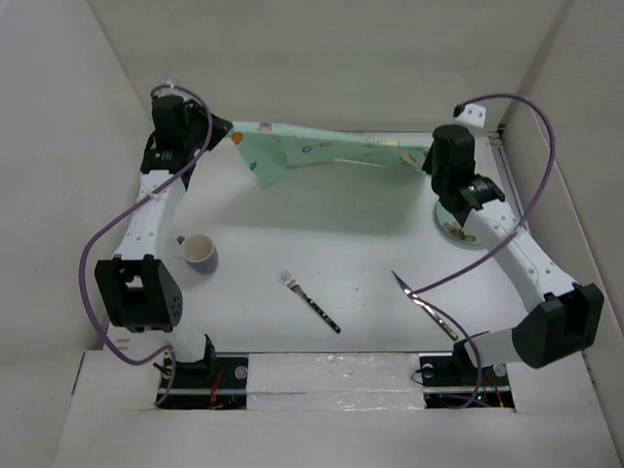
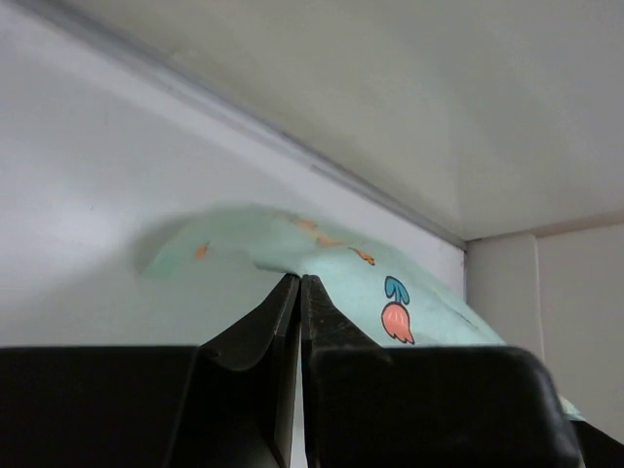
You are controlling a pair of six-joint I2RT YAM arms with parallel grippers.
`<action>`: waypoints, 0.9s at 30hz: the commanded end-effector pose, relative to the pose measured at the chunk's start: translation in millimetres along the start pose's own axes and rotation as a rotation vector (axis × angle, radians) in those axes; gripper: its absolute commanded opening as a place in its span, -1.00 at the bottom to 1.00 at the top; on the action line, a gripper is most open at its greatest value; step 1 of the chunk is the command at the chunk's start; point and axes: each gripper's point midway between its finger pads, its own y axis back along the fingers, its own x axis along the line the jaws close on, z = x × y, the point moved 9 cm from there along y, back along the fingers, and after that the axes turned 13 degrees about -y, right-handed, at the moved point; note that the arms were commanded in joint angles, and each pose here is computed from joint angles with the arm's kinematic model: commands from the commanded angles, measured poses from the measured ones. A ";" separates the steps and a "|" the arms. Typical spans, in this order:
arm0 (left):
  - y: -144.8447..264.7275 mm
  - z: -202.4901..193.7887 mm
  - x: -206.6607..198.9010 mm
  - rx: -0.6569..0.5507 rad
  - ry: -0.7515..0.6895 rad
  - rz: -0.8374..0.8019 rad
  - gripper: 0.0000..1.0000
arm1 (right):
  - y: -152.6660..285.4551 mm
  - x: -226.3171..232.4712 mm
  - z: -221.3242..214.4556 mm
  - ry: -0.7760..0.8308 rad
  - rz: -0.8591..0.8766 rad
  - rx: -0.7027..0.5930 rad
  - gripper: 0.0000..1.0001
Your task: Set the dinner table for one person
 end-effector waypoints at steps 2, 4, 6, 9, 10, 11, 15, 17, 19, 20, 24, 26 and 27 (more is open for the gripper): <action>20.1 -38.3 54.8 -0.008 0.030 0.014 -1.00 | 16.2 -18.5 -68.8 -0.038 0.047 0.108 -1.00; 22.3 -67.9 76.2 0.069 0.022 0.062 -1.00 | 24.9 -39.9 -110.8 -0.028 -0.009 0.241 -1.00; 23.7 -86.5 86.8 0.120 0.018 0.085 -1.00 | 30.0 -52.0 -141.7 0.003 0.020 0.353 -1.00; 21.9 -119.9 107.5 0.207 0.016 0.128 -1.00 | 27.6 -64.3 -168.0 0.040 -0.011 0.484 -1.00; 21.8 -132.2 114.2 0.246 0.022 0.139 -1.00 | 20.4 -66.7 -175.6 0.053 -0.039 0.520 -1.00; 21.5 -139.2 118.3 0.272 0.014 0.143 -1.00 | 19.1 -65.6 -179.6 0.061 -0.042 0.552 -1.00; 22.5 -170.4 129.5 0.362 -0.006 0.182 -1.00 | 9.7 -72.7 -192.6 0.103 -0.106 0.628 -1.00; 26.1 -181.9 131.8 0.388 -0.028 0.210 -1.00 | 9.1 -72.3 -197.5 0.102 -0.104 0.655 -1.00; 35.7 -193.0 132.4 0.423 -0.043 0.216 -1.00 | 10.3 -74.0 -199.7 0.099 -0.113 0.665 -1.00; 38.6 -195.9 133.8 0.427 -0.045 0.222 -1.00 | 11.6 -75.9 -202.8 0.098 -0.115 0.676 -1.00; 47.1 -185.0 126.8 0.404 -0.071 0.218 -1.00 | 13.8 -67.0 -173.3 0.049 -0.086 0.597 -1.00; 46.5 -146.9 102.6 0.312 -0.081 0.163 -1.00 | 17.0 -54.5 -139.1 0.021 -0.048 0.500 -1.00; 51.0 -127.1 89.1 0.262 -0.091 0.136 -1.00 | 27.1 -37.2 -99.1 -0.017 0.013 0.415 -1.00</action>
